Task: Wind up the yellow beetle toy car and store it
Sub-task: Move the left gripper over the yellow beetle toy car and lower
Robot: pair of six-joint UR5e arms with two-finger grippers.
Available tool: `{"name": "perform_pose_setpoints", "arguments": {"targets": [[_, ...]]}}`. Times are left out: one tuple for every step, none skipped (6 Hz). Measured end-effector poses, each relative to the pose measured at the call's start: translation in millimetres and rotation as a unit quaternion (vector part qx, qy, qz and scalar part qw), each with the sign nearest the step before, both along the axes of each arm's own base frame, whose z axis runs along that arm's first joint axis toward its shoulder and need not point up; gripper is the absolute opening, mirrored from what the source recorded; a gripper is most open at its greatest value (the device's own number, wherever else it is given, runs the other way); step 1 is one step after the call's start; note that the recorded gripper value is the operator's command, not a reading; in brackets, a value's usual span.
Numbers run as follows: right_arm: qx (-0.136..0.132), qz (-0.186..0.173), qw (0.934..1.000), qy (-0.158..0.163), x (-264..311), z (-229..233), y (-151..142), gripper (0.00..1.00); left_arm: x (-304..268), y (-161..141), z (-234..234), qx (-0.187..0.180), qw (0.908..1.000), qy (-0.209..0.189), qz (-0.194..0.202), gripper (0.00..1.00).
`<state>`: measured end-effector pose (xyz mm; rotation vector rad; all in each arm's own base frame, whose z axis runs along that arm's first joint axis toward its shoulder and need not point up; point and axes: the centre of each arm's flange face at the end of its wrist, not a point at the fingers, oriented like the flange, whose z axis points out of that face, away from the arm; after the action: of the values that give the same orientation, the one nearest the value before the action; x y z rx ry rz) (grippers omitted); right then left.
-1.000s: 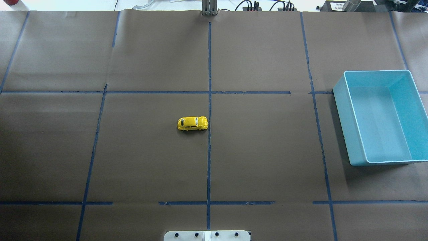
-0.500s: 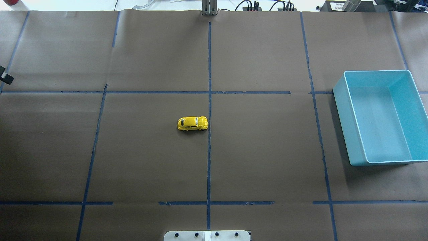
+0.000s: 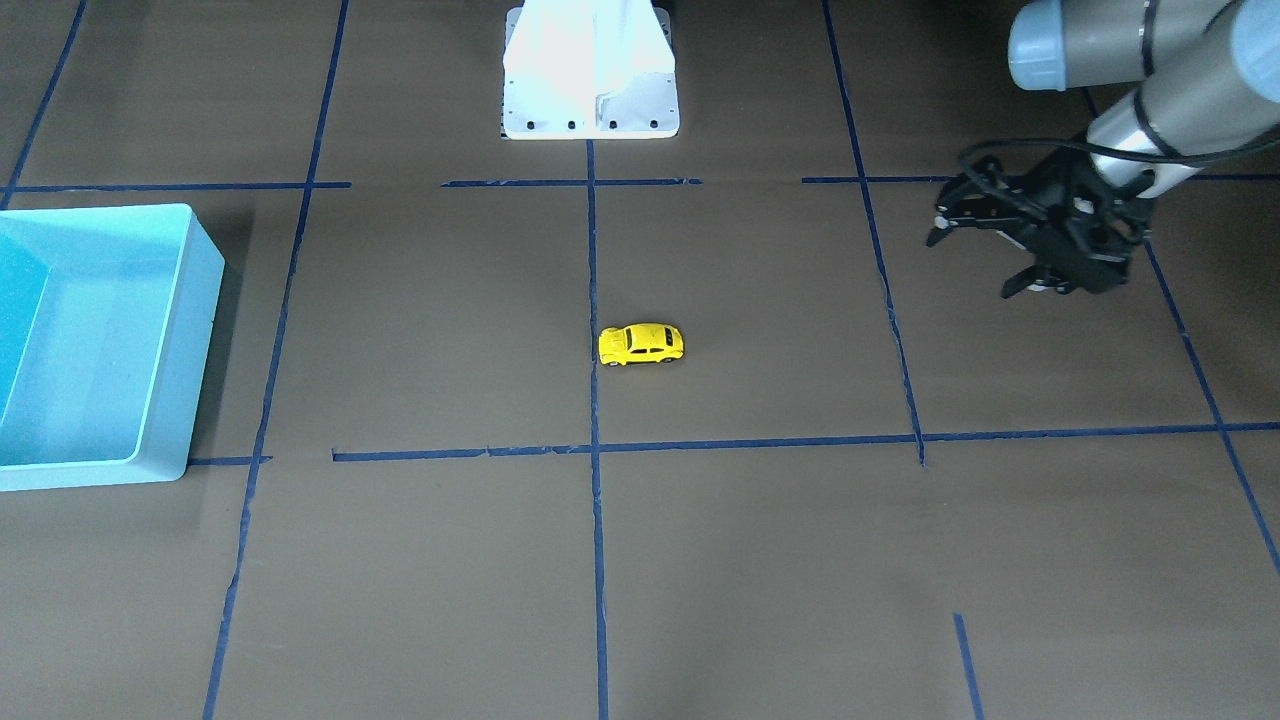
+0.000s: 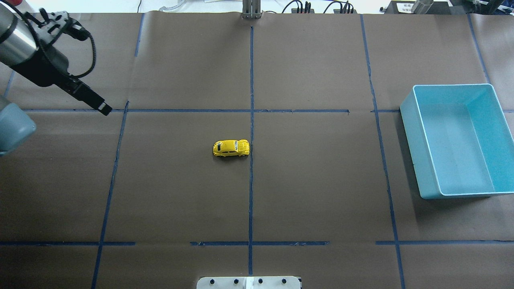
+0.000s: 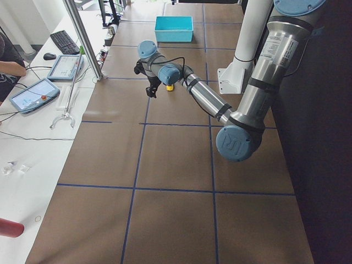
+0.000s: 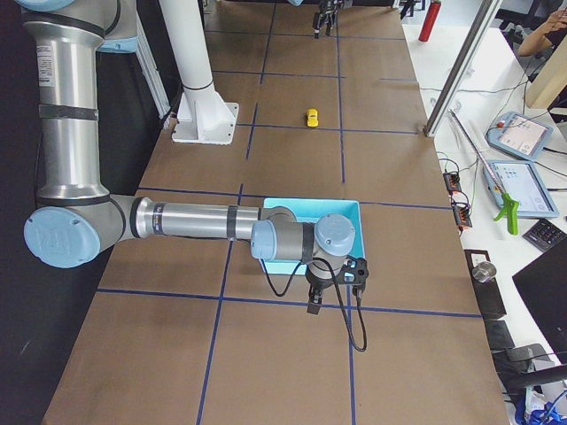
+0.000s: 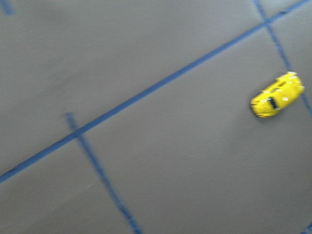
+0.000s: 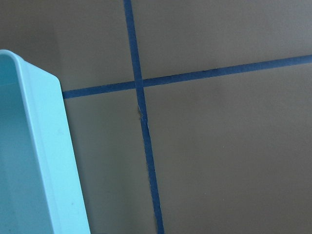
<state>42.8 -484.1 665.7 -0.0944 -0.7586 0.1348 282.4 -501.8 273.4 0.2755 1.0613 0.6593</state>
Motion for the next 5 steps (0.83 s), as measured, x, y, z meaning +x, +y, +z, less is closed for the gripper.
{"name": "perform_pose_setpoints", "arguments": {"targets": [[-0.001, 0.0, 1.0, 0.0, 0.0, 0.6, 0.1, 1.0, 60.1, 26.3, -44.9, 0.046, 0.9981, 0.011, 0.039, 1.0], [-0.001, 0.0, 1.0, 0.0, 0.0, 0.9, 0.2, 1.0, 113.6, 55.9, -83.8, 0.095, 0.9935, 0.014, 0.061, 1.0], [-0.001, 0.0, 1.0, 0.0, -0.2, 1.2, 0.2, 1.0, 157.5, 77.8, -120.9, 0.128, 0.9883, 0.024, 0.08, 1.0], [-0.003, -0.001, 1.0, 0.0, -0.5, 2.3, 0.4, 1.0, 190.1, 80.4, -151.3, 0.16, 0.9816, 0.03, 0.099, 1.0], [-0.005, -0.001, 1.0, 0.0, -0.7, 4.0, 0.7, 1.0, 219.1, 76.6, -171.4, 0.208, 0.9695, 0.016, 0.128, 1.0]]}}
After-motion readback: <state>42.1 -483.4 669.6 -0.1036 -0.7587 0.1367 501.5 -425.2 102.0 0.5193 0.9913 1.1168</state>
